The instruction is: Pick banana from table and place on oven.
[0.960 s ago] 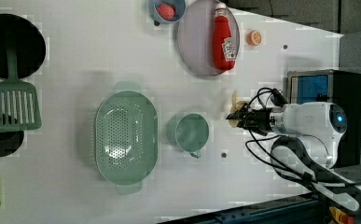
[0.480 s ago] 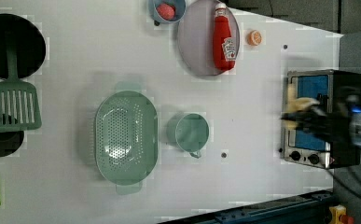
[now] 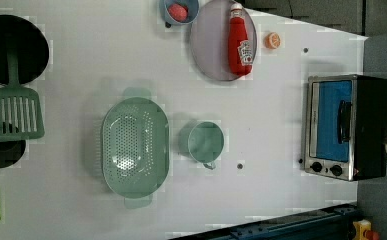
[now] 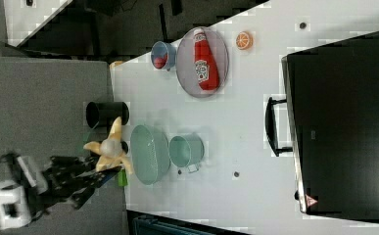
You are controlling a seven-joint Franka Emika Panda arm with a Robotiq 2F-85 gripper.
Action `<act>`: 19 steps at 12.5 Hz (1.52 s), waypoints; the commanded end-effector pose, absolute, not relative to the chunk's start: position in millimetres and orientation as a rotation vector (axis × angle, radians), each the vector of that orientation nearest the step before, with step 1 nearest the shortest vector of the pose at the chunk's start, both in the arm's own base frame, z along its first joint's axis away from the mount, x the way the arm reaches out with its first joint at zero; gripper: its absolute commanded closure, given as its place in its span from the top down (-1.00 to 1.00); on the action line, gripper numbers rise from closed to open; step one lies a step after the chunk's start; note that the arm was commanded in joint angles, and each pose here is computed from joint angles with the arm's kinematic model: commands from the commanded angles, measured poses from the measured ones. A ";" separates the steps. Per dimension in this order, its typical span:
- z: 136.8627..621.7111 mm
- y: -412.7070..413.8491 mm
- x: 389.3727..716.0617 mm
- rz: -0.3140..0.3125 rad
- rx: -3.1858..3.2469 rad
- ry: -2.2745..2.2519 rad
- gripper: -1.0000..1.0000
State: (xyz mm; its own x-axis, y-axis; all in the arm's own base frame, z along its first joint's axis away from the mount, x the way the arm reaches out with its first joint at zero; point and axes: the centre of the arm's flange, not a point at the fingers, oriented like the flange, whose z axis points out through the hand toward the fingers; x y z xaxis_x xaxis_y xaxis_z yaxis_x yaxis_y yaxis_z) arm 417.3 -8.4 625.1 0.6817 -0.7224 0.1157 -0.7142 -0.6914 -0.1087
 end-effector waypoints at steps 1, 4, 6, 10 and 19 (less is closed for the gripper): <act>583.2 -55.2 436.5 -0.047 -2.824 1.296 -0.50; 560.4 -140.4 433.0 0.013 -2.821 1.237 -0.50; 535.9 -205.0 431.1 0.018 -2.828 1.207 -0.50; 491.2 -311.0 435.9 -0.145 -2.987 0.944 -0.50; 451.7 -387.8 459.6 -0.069 -3.218 0.673 -0.25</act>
